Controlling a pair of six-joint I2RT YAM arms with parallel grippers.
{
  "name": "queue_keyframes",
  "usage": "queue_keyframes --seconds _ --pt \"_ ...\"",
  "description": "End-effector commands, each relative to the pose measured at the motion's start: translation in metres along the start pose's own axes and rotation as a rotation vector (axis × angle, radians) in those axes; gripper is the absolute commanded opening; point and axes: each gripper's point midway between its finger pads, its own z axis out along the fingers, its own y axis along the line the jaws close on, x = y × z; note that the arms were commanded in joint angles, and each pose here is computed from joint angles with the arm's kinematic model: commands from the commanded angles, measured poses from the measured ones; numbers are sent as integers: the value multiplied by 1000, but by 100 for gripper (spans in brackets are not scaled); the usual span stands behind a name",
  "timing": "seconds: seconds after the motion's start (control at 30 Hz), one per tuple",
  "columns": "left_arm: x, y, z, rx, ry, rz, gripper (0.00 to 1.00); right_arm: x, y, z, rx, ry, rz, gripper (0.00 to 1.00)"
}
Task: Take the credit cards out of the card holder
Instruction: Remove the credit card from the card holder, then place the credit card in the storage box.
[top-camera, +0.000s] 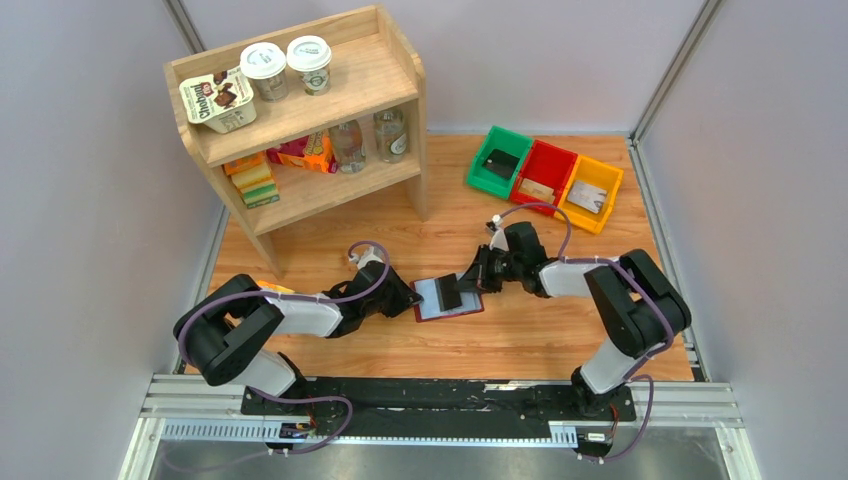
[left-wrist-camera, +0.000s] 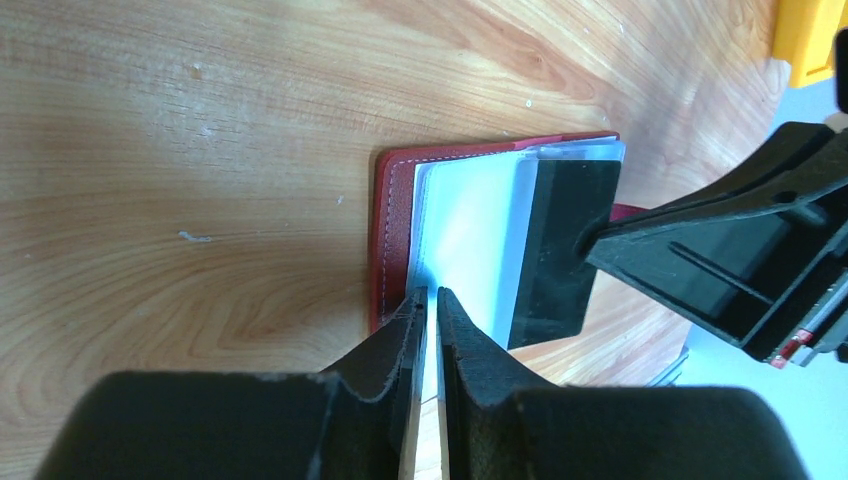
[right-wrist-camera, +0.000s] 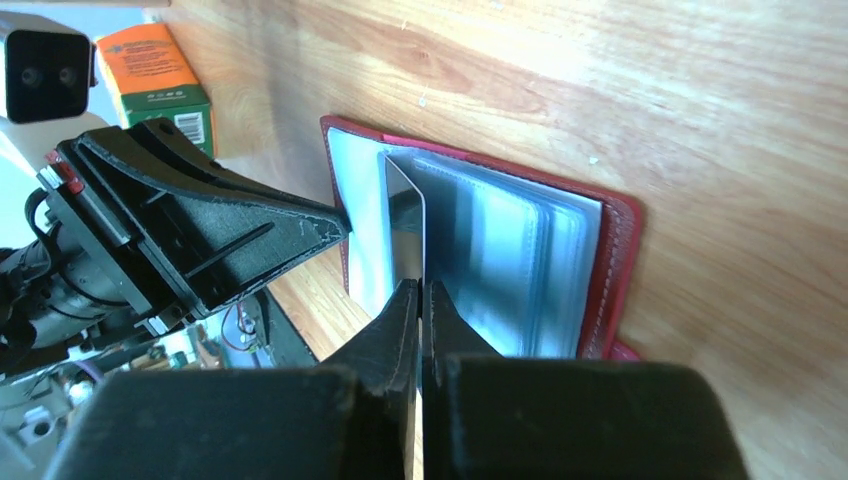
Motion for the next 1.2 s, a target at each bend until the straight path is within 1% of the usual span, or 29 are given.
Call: queue_keyframes --seconds 0.0,0.17,0.23,0.27,0.3,0.33,0.37,0.4,0.43,0.47,0.5,0.53,0.57,0.6,0.63,0.67,0.7,0.73,0.77,0.8,0.83,0.87,0.9,1.03,1.07,1.17 --pt "18 61 -7 -214 65 82 18 -7 -16 -18 172 -12 -59 0" --pt "4 43 -13 -186 23 136 18 -10 -18 -41 286 -24 -108 0" --pt "-8 27 -18 -167 -10 174 23 -16 -9 -54 309 -48 -150 0" --pt "-13 21 -20 -157 -24 203 27 -19 -8 -59 328 -53 -169 0" --pt "-21 13 -25 -158 -46 219 29 -22 -3 -66 339 -66 -187 0" --pt "-23 15 -31 -181 -47 252 35 -27 3 -72 346 -77 -212 0" --pt "-33 1 -37 -155 -83 264 38 -31 8 -78 358 -85 -234 0" --pt "-36 1 -43 -172 -83 297 44 -36 14 -84 369 -97 -254 0" --pt "-46 -15 -52 -138 -121 309 48 -41 20 -90 381 -111 -281 0" --pt "-49 -12 -58 -158 -119 346 54 -48 26 -97 397 -128 -312 0" --pt "-60 -27 -70 -133 -161 379 57 -53 31 -102 412 -143 -339 0" --pt "-66 -25 -78 -156 -172 402 62 -63 37 -110 437 -169 -371 0" --pt "-75 -38 -89 -128 -195 434 64 -71 45 -115 452 -191 -402 0" --pt "-81 -35 -98 -148 -196 446 68 -77 49 -120 471 -197 -430 0" --pt "-91 -45 -110 -124 -216 473 71 -86 58 -125 481 -221 -462 0" --pt "-98 -41 -118 -140 -211 469 73 -94 62 -129 500 -229 -504 0" --pt "-114 -47 -132 -120 -248 476 74 -104 68 -133 518 -244 -539 0" --pt "-115 -48 -143 -107 -232 483 74 -112 73 -136 541 -258 -573 0" --pt "-130 -48 -155 -111 -266 492 74 -122 80 -139 555 -271 -607 0" --pt "-130 -47 -167 -104 -257 500 75 -131 86 -141 568 -282 -647 0" --pt "-143 -47 -178 -119 -287 516 76 -143 86 -145 612 -306 -677 0" --pt "-145 -43 -189 -129 -293 524 76 -153 90 -146 633 -324 -719 0" --pt "-154 -42 -200 -146 -323 547 76 -164 93 -147 651 -350 -755 0" --pt "-171 -21 -237 -271 -435 633 76 -204 93 -140 724 -423 -979 0" --pt "-175 -14 -246 -297 -483 637 76 -216 93 -139 750 -451 -1037 0" --pt "-182 2 -255 -352 -566 649 76 -245 91 -127 811 -488 -1184 0"
